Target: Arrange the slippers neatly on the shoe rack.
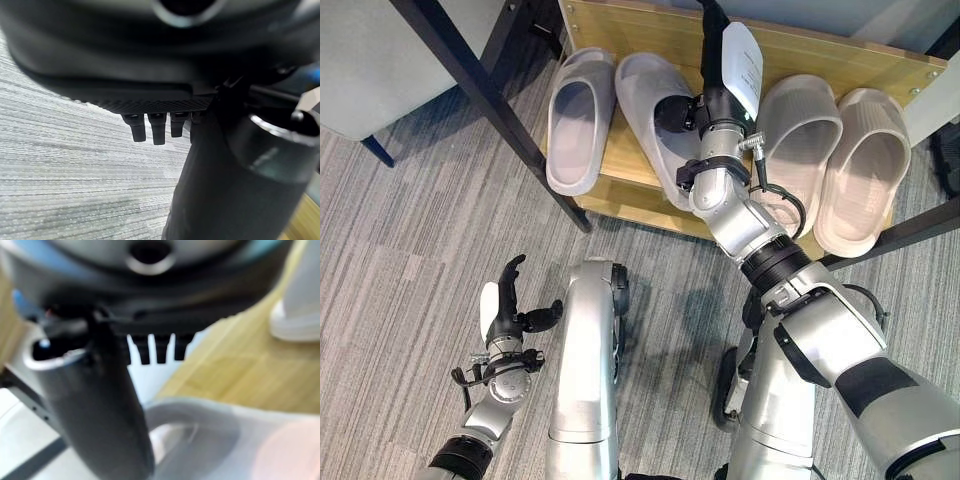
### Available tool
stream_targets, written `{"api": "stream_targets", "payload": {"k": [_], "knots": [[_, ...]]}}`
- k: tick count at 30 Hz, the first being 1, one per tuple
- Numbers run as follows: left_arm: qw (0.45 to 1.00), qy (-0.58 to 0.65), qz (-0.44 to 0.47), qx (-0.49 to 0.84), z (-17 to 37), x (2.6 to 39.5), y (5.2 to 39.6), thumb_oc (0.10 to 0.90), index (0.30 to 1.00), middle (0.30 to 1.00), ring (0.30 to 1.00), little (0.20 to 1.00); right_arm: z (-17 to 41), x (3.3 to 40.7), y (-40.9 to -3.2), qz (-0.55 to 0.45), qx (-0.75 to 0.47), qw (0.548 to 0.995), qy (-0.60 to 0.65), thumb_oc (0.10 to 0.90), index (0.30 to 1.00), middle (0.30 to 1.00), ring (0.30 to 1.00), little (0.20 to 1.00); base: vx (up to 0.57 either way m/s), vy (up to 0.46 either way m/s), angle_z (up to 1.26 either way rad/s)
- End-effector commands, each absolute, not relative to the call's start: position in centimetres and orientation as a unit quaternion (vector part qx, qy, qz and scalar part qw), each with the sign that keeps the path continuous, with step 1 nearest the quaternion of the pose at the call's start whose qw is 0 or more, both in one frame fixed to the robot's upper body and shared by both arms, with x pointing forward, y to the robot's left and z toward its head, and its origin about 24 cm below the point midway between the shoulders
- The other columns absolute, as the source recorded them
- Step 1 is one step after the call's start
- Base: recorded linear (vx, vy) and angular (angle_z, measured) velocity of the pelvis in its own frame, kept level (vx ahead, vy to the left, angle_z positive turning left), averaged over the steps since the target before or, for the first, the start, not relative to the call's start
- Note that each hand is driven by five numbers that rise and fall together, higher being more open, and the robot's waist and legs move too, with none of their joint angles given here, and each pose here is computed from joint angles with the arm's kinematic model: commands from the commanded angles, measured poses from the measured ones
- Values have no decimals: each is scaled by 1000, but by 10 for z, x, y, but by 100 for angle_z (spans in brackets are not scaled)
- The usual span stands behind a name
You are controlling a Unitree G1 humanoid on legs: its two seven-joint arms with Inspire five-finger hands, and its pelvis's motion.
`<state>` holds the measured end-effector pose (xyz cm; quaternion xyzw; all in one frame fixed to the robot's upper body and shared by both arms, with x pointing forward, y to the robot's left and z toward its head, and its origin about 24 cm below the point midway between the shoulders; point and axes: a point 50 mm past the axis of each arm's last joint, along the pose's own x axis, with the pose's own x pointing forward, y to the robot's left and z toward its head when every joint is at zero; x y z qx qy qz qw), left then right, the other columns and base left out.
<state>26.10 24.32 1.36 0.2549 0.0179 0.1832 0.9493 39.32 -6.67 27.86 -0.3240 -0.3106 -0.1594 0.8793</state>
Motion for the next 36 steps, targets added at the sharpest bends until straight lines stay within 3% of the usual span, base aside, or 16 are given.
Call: {"api": "stream_targets", "payload": {"k": [1,10,23,27,36], "knots": [[945,-39,175,275,36,263,247,800,900,900,900,900,352,353,-41,-128,-263,825,-483,800,900,900,900,900,0,0,0],[944,-12,172,281,29,259,253,800,900,900,900,900,344,353,-48,-96,-272,835,-469,800,900,900,900,900,-1,-2,-1],[944,-1,156,291,27,258,257,800,900,900,900,900,344,369,-64,-129,-346,822,-434,800,900,900,900,900,0,0,0],[944,9,161,288,25,257,259,800,900,900,900,900,357,354,-80,-165,-379,780,-470,800,900,900,900,900,0,0,0],[941,22,147,303,19,250,259,800,900,900,900,900,336,338,-103,-166,-362,780,-482,800,900,900,900,900,0,0,0]]}}
